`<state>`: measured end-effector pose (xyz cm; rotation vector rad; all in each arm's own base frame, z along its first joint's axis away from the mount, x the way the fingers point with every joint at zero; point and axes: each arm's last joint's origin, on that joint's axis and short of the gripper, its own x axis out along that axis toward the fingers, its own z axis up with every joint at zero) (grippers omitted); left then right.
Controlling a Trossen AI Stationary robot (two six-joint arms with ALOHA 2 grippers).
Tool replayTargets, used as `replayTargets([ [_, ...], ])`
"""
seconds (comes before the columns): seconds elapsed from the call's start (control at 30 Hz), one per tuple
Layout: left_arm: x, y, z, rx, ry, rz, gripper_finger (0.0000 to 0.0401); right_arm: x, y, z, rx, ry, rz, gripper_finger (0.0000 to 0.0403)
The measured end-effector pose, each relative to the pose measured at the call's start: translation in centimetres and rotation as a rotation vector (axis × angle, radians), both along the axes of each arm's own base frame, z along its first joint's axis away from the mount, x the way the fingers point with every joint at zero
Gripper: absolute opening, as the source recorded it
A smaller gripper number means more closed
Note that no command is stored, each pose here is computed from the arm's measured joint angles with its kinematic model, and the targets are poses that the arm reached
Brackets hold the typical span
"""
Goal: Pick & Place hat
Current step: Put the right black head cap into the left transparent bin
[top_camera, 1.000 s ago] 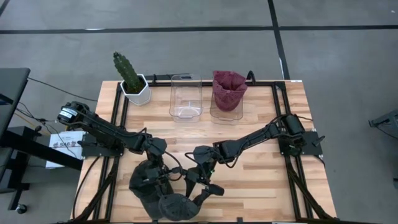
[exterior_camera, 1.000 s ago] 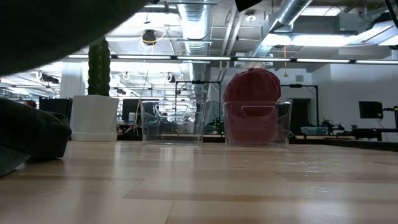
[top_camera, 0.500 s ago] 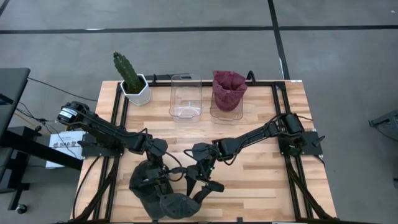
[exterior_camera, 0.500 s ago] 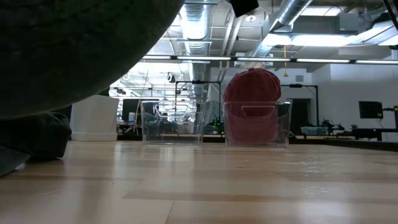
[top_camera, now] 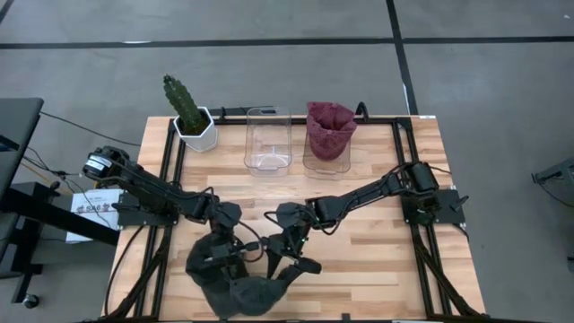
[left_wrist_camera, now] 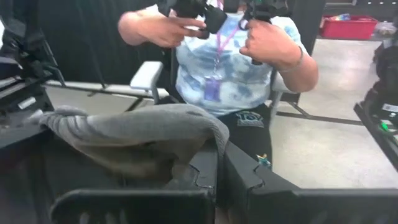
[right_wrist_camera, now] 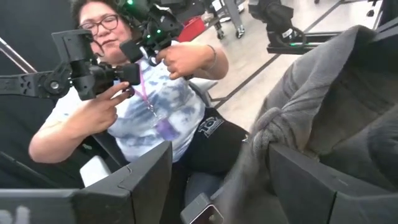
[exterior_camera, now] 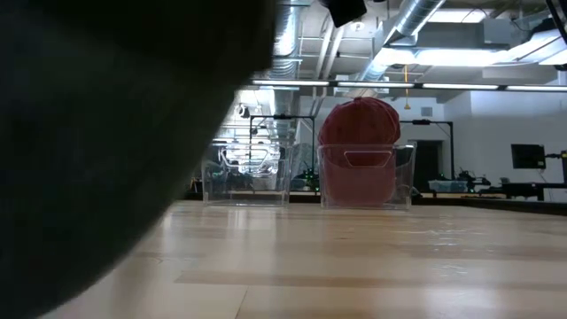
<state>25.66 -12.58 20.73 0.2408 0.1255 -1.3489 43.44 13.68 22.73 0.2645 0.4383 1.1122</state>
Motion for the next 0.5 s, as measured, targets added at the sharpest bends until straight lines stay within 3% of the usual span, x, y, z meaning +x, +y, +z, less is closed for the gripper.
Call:
replayTargets([
  [0.5,-0.16,-0.46,0.23,-0.020,-0.074,-0.001,0.0009,0.31,-0.20,-0.20,-0.077,-0.054,-0.116,0.0249],
])
